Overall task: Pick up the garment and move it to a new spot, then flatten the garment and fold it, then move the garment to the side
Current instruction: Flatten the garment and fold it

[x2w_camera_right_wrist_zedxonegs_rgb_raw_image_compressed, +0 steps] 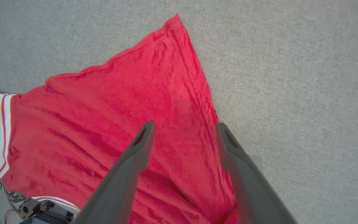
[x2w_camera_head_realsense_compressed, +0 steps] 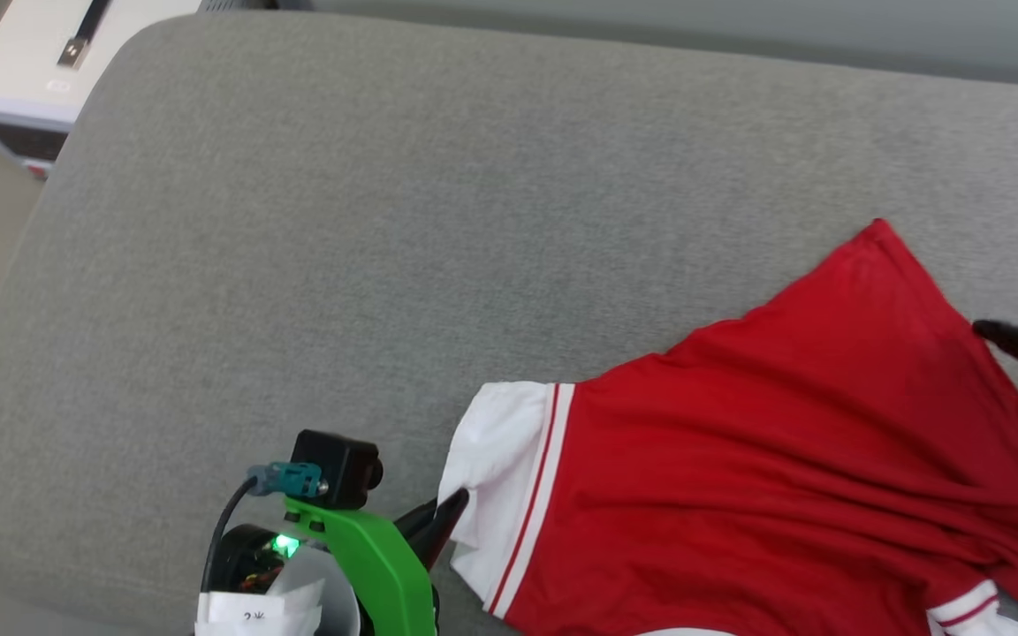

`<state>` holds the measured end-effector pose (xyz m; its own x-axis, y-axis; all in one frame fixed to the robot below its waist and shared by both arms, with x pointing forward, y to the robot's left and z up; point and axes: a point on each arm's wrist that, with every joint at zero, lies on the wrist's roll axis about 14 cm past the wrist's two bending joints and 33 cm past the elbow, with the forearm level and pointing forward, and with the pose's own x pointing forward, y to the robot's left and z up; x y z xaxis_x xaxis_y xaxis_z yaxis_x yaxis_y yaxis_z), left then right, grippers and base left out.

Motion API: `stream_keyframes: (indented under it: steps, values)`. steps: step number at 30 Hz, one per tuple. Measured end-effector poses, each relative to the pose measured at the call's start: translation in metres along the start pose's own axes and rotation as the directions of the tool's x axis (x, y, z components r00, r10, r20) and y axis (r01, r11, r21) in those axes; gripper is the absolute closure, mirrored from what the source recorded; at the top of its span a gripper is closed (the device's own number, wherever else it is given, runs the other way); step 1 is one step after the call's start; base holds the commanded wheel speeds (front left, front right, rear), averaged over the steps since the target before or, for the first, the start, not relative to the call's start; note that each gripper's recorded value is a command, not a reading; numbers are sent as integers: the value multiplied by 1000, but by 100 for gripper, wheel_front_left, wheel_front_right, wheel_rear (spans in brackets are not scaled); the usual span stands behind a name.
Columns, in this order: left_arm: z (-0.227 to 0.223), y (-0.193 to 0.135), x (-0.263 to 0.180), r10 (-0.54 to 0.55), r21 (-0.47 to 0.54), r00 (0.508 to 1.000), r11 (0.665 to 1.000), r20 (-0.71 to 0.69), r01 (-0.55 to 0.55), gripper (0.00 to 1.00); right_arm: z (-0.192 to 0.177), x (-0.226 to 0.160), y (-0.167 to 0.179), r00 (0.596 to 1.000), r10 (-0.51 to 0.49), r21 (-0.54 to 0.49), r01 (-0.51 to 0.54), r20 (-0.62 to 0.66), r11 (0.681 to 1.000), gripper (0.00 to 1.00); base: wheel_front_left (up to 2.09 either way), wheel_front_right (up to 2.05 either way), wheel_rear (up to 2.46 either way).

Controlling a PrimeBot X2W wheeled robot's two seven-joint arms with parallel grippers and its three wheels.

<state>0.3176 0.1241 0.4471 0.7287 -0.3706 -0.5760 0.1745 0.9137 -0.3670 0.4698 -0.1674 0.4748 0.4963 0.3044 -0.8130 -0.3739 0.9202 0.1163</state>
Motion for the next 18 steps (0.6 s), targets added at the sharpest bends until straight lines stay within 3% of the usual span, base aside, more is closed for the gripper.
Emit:
stream_keyframes:
  steps: [7, 18]
  values:
    - [-1, 11, 1, 42, -35, 999, 998, 7, -42, 100, 26, 48, 9, 997, 1, -67, -7, -79, 998, 0, 0, 0, 0]
    - [-13, 28, 0, 112, -95, 994, 989, -16, -113, 100, 22, 116, 15, 977, 7, -94, -28, -215, 995, 0, 0, 0, 0]
